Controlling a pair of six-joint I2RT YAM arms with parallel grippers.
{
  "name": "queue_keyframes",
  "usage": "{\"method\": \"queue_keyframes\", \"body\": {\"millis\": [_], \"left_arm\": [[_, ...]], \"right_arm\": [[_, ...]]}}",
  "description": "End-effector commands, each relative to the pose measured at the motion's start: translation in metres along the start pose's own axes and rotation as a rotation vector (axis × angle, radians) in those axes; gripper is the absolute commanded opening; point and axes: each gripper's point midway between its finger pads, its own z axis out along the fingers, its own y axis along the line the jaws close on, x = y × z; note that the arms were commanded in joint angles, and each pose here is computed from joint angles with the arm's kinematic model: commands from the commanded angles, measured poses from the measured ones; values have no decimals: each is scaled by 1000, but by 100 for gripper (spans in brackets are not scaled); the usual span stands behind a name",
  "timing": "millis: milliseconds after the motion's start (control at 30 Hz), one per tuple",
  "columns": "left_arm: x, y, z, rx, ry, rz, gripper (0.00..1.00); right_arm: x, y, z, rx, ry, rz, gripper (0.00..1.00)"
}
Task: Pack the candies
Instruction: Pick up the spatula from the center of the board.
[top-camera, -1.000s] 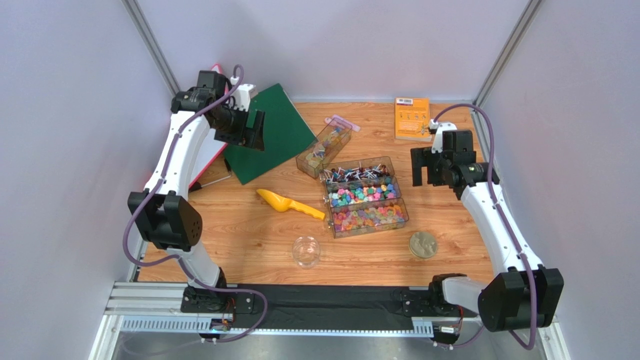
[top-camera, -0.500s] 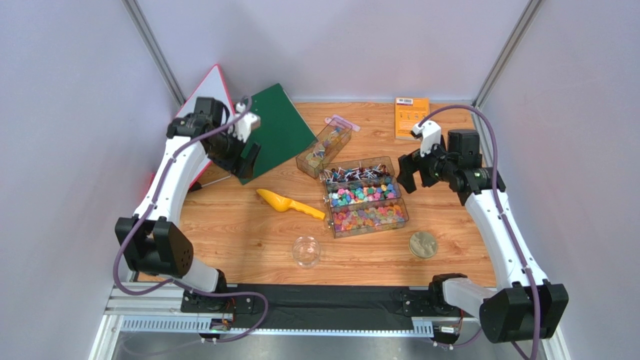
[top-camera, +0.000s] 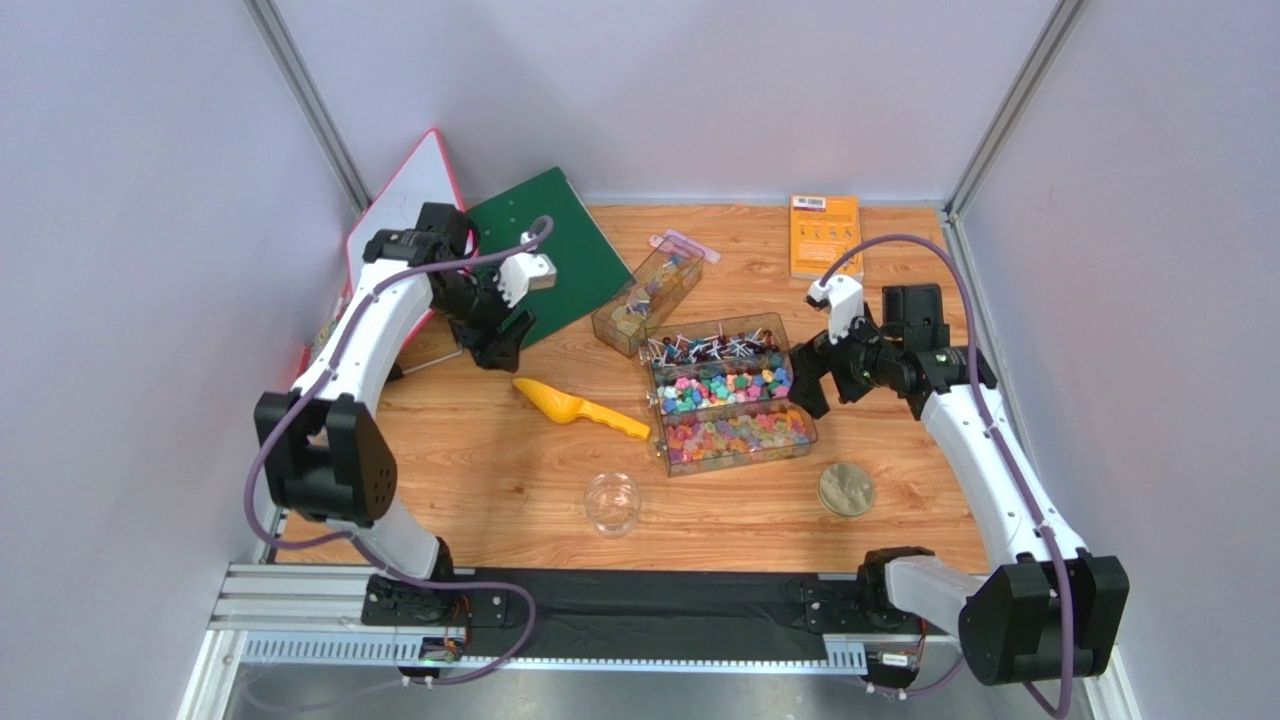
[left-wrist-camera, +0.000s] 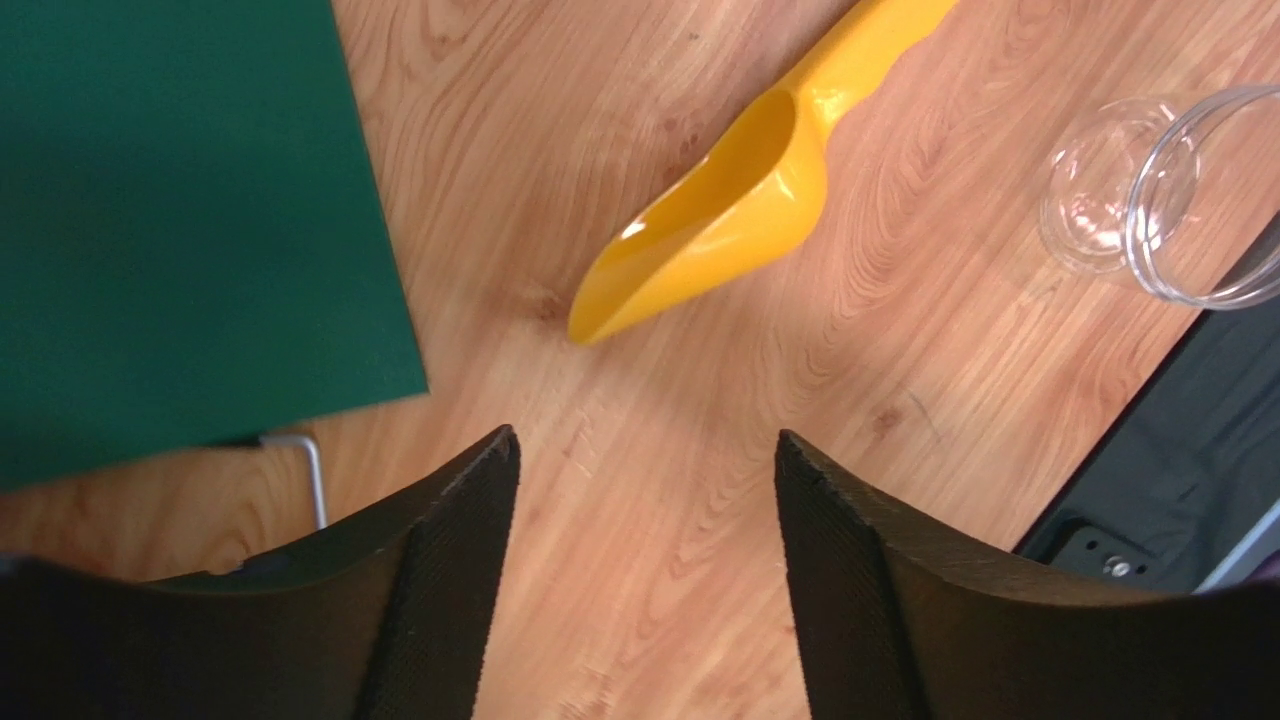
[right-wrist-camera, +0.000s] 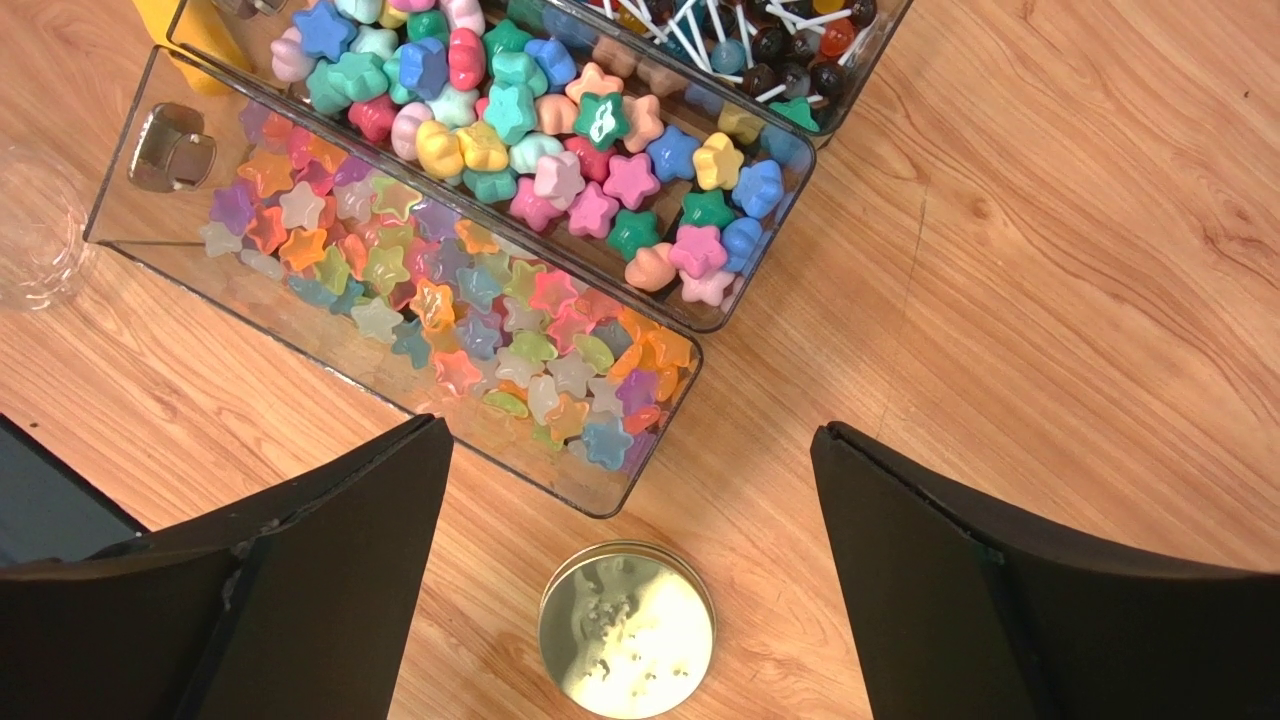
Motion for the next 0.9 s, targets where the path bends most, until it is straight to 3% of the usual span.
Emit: {"method": "queue_keyframes", "body": {"millis": [0,100,233,867], "left_arm": [[-11,-4,16,162,5,163,62],[-4,-4,27,251,93,197,57],[6,-11,35,361,177,211,58],[43,-56,65,605,356,229,54]], "right_arm": [[-6,3,-3,-21,-23,-46,97],[-5,4,-2,-26,-16,-34,97],[0,10,-4,-51,-5,-19,96],[22,19,-1,-70,33,-5,97]]}}
